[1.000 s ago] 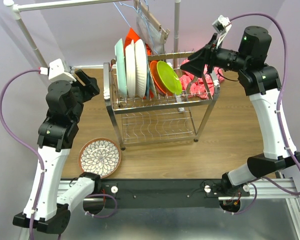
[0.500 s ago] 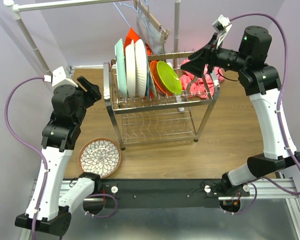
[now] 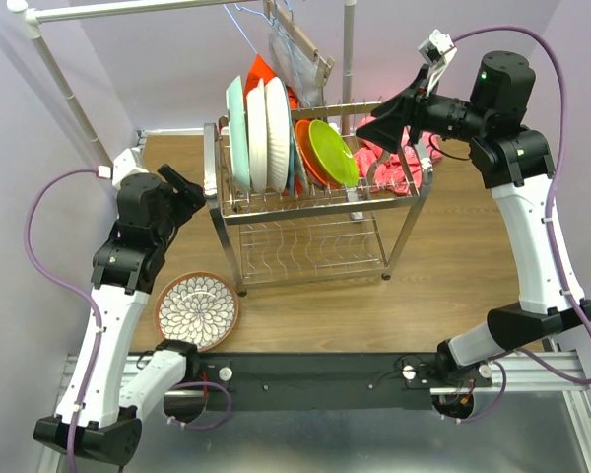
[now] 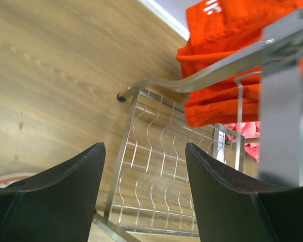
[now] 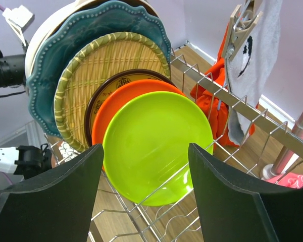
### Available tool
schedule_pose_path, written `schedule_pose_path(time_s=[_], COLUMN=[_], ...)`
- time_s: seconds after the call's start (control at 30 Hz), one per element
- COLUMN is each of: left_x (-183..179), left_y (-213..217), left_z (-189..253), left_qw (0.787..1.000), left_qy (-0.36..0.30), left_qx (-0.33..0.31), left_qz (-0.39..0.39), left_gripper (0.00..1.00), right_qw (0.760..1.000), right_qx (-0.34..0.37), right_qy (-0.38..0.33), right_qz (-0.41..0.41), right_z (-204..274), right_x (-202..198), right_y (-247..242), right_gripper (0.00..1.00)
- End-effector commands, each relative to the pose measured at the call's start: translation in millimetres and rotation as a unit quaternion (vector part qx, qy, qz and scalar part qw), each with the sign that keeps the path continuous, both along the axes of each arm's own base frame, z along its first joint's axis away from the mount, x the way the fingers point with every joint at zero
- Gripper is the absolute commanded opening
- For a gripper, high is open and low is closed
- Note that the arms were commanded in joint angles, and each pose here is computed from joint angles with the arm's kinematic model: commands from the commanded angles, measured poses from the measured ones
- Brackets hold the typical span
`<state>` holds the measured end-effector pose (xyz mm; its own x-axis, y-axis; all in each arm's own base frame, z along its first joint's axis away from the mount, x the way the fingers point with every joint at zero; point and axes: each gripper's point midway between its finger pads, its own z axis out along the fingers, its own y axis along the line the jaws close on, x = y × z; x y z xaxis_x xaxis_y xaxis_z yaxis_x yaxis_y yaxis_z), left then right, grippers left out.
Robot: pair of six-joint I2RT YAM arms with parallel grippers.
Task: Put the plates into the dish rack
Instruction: Grab a plate with the left arm
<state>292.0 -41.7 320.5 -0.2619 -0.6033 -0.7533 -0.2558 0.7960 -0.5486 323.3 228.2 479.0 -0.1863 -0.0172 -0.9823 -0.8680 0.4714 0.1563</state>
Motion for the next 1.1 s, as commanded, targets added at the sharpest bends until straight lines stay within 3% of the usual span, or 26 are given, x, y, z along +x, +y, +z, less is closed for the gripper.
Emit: schedule_pose_path(time_s=[0.0, 0.17, 0.4, 0.83, 1.07], left_x=[-19, -30, -36, -27, -31], left_y=[2, 1, 19, 13, 16], left_z=[-30, -86, -153, -224, -241], left_qw=[0.994, 0.981, 0.951, 0.906, 0.886], left_qy=[0.043, 0.123, 0.253, 0.367, 0.410], left_qx=[-0.085, -0.124, -0.103, -0.145, -0.133], left_qz=[0.049, 0.086, 0.149, 0.155, 0.168], left_gripper=[0.73, 0.72, 0.71, 0.67, 0.64], right_qw=[1.000, 1.000, 0.999, 0.999, 0.998], right_qx=[-0.008, -0.013, -0.015, -0.013, -0.006], right_qy=[-0.011, -0.007, -0.009, -0.015, -0.025], right_qz=[-0.018, -0.026, -0.036, -0.043, -0.050], right_z=[2, -5, -6, -5, 1], right_x=[-5, -2, -4, -5, -6], right_y=[-7, -9, -12, -16, -20], right_gripper=[0.77, 0.78, 0.79, 0.79, 0.80])
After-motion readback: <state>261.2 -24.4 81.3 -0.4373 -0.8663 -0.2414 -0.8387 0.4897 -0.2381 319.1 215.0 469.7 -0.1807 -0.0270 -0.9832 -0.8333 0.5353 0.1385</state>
